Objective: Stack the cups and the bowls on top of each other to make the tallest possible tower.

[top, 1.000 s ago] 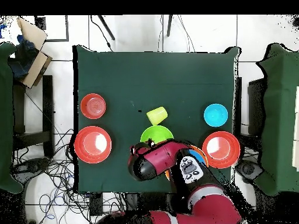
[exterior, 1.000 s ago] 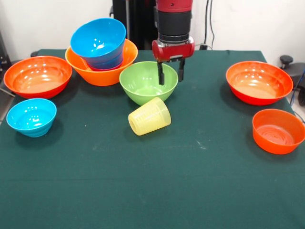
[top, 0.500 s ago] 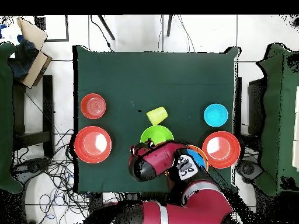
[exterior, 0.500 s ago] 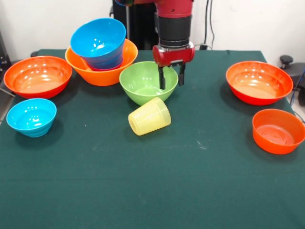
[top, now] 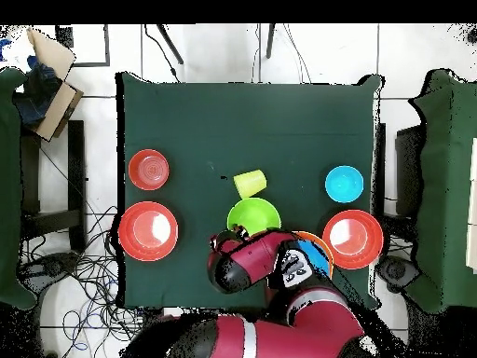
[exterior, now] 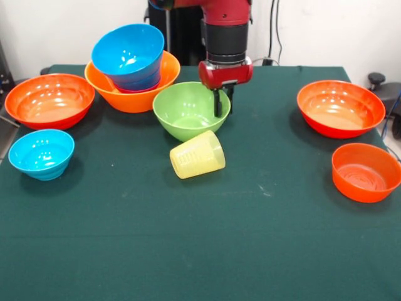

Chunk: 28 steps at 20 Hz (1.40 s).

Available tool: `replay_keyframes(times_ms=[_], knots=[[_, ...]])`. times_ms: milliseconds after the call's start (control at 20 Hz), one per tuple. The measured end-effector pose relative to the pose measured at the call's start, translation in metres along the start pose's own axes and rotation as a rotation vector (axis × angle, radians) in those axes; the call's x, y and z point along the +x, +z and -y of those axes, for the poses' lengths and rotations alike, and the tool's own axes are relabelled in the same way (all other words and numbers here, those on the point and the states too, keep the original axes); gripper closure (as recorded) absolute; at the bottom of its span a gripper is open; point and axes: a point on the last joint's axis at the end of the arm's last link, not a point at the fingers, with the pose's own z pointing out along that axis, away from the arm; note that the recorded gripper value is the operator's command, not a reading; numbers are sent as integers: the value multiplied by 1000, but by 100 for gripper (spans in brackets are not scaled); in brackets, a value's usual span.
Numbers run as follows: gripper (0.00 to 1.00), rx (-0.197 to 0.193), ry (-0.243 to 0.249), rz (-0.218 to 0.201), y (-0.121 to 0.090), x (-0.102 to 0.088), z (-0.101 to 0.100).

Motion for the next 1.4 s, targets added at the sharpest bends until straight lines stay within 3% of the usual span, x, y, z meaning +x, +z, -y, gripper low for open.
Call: replay_keyframes(times_ms=[400, 600, 650, 750, 850, 1000, 1050, 1200, 1400], knots=[[100, 18, 15, 31, -10, -11, 13], [100, 22, 66, 52, -28, -23, 27], [100, 20, 115, 51, -44, -28, 36], [100, 18, 163, 41, -58, -32, 43], [100, 17, 255, 13, -88, -37, 58], [100, 20, 313, -12, -111, -40, 68], [100, 24, 343, -30, -127, -42, 75], [100, 31, 365, -53, -152, -48, 80], [100, 33, 352, -59, -169, -58, 76]])
